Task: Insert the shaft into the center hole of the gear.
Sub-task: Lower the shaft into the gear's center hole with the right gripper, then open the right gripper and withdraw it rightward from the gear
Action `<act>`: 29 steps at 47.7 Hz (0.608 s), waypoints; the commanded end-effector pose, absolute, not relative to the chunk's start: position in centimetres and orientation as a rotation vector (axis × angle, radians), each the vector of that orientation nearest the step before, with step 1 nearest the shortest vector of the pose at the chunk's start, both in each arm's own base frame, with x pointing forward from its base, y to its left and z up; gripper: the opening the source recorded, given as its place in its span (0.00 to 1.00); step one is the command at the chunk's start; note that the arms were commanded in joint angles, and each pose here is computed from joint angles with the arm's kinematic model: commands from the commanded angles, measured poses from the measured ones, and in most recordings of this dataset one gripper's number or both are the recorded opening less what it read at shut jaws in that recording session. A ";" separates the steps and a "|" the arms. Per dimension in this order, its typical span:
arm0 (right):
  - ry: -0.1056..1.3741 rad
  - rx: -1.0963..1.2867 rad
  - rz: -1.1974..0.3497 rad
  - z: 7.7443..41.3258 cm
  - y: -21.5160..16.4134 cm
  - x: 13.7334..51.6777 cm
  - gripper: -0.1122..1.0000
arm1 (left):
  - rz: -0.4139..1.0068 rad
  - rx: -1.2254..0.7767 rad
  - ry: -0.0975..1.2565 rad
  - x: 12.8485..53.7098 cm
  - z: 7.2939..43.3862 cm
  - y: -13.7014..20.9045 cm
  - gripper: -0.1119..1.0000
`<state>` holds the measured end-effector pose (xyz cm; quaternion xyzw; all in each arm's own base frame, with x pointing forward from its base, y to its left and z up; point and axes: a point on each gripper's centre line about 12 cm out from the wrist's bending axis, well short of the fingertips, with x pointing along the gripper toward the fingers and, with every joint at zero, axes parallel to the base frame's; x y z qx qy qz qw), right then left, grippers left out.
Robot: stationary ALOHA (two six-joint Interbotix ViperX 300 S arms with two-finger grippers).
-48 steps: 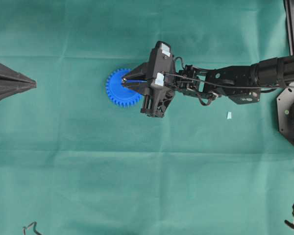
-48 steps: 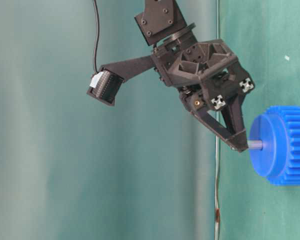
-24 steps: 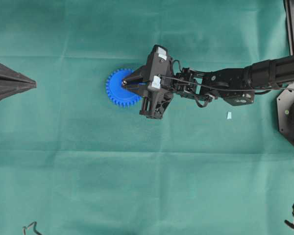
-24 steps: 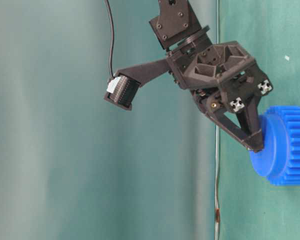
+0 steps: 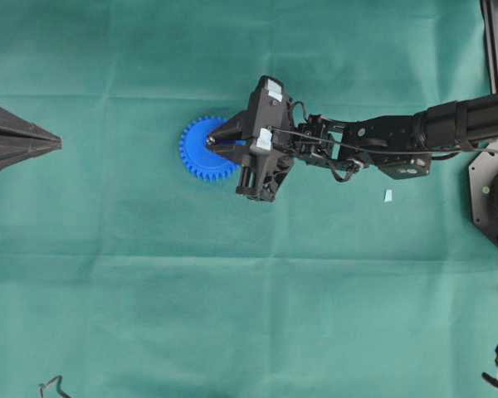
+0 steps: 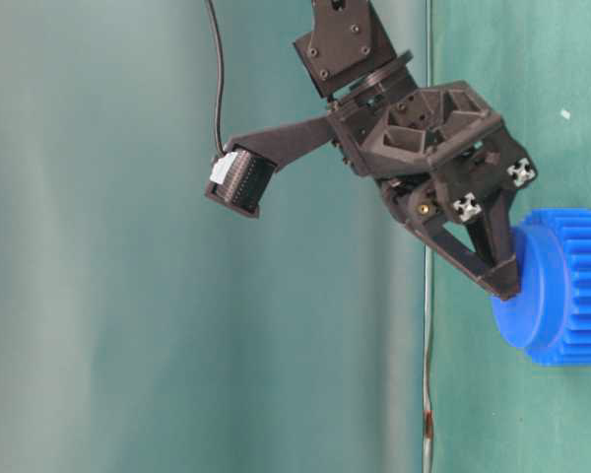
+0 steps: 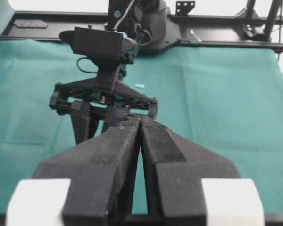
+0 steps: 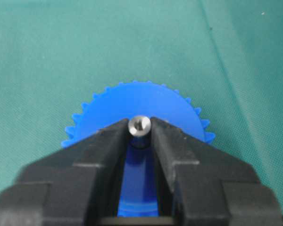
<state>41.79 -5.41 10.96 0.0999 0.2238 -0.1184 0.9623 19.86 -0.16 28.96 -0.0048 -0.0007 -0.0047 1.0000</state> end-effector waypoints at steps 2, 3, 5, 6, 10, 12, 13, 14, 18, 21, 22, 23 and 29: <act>0.408 0.201 -0.230 13.0 -5.3 42.3 0.54 | -0.009 -0.007 -0.031 20.1 30.1 -0.1 0.10; 0.403 0.202 -0.230 13.3 -5.3 42.2 0.60 | -0.009 -0.007 -0.032 20.1 30.2 -0.1 0.10; 0.391 0.200 -0.227 14.1 -5.3 42.2 0.70 | -0.009 -0.007 -0.031 20.1 30.1 -0.1 0.10; 0.388 0.199 -0.224 14.4 -5.2 42.1 0.77 | -0.009 -0.007 -0.029 20.1 30.1 -0.1 0.10; 0.360 0.202 -0.221 16.1 -5.2 41.8 0.92 | -0.009 -0.007 -0.031 20.1 30.1 -0.1 0.10; 0.345 0.202 -0.218 17.0 -5.2 41.6 0.90 | -0.009 -0.008 -0.031 20.1 30.1 -0.1 0.10; 0.338 0.201 -0.217 17.4 -5.1 41.5 0.89 | -0.009 -0.008 -0.031 20.1 30.1 -0.1 0.10; 0.327 0.201 -0.214 18.0 -5.1 41.3 0.87 | -0.009 -0.008 -0.031 20.1 30.1 -0.1 0.10; 0.295 0.193 -0.209 19.8 -5.1 40.7 0.83 | -0.009 -0.008 -0.031 20.1 30.1 -0.1 0.10; 0.275 0.185 -0.203 21.0 -5.0 40.3 0.83 | -0.009 -0.007 -0.032 20.1 30.2 -0.1 0.10; 0.269 0.183 -0.201 21.4 -5.0 40.1 0.83 | -0.009 -0.008 -0.031 20.1 30.1 -0.1 0.10; 0.266 0.180 -0.200 21.6 -4.9 39.9 0.83 | -0.009 -0.008 -0.031 20.1 30.1 -0.1 0.10; 0.235 0.165 -0.191 23.6 -4.8 38.6 0.83 | -0.009 -0.007 -0.031 20.1 30.1 -0.1 0.10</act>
